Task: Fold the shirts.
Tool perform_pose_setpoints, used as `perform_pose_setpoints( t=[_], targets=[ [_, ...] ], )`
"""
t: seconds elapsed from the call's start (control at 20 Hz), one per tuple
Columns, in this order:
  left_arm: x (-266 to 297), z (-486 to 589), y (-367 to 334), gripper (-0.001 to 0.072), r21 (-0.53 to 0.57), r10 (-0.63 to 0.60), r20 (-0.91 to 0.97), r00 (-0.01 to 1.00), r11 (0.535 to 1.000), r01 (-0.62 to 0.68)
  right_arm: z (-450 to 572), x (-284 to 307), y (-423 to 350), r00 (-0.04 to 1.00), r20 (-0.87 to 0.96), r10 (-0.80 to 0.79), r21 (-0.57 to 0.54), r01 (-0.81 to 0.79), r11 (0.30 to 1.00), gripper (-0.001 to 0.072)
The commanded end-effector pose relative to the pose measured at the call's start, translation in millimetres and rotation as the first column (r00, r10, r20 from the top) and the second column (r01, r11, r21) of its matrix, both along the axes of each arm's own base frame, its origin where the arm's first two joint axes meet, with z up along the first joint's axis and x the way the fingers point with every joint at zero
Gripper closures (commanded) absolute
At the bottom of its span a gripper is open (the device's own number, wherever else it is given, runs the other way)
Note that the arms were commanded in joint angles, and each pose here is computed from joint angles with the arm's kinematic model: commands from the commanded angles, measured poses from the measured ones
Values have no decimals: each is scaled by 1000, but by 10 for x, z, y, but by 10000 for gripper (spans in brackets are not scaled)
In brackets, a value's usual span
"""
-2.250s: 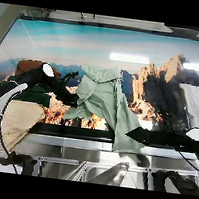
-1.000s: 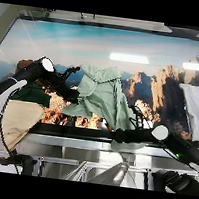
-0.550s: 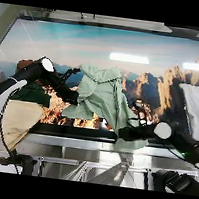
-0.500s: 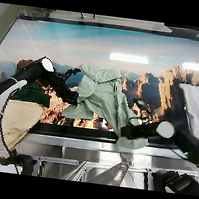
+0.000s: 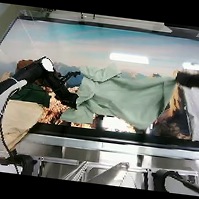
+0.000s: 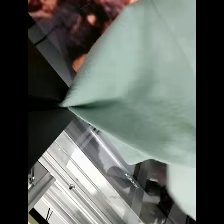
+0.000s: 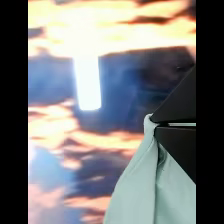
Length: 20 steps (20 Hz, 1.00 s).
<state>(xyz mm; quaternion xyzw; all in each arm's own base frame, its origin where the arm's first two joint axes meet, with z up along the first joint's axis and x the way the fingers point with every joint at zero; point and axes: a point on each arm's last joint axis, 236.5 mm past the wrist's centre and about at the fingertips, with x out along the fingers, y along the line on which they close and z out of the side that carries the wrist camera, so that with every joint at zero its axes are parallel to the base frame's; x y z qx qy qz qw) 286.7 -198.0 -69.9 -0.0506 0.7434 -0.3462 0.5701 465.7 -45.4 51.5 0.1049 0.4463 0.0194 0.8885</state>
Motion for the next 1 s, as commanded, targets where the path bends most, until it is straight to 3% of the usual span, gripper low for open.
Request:
perform_pose_setpoints(
  t=[0.0,0.1,0.15,0.2,0.25,0.4,0.45,0.5,0.55,0.75,0.9,0.95],
  targets=[
    [-11,15,-12,696,9,31,-23,999,999,-30,161,877,-269,991,135,3,35,-8,999,688],
    [-14,15,-11,696,13,40,-30,999,999,-40,159,1182,-205,988,149,35,34,-40,999,650],
    [-19,17,-11,696,16,45,-35,998,999,-44,142,1275,-159,989,144,42,45,-49,998,401],
    [-28,22,-9,696,16,42,-39,998,999,-42,123,1301,-135,990,132,51,51,-58,997,270],
    [-44,27,-6,696,16,39,-45,998,999,-38,111,1289,-126,993,116,33,75,-42,996,262],
    [-79,38,6,695,17,30,-59,998,999,-29,122,1096,-226,999,44,-8,130,2,991,272],
    [-79,37,5,653,18,30,-58,998,999,-29,95,966,-293,1000,-6,-17,154,18,988,280],
    [-75,35,5,484,18,30,-56,998,999,-30,42,803,-352,998,-67,-8,169,19,985,381],
    [-59,30,3,422,18,34,-50,998,999,-33,-40,595,-397,989,-148,9,195,20,981,593],
    [25,29,20,422,26,39,-18,999,999,-38,-470,-261,-451,887,-456,74,319,85,944,596],
    [380,189,-3,422,23,46,109,993,999,-49,-743,-747,-327,812,-577,89,368,162,916,603],
    [509,262,-74,422,10,50,162,986,999,-52,-824,-924,-233,794,-599,101,379,170,910,666]
  ],
)
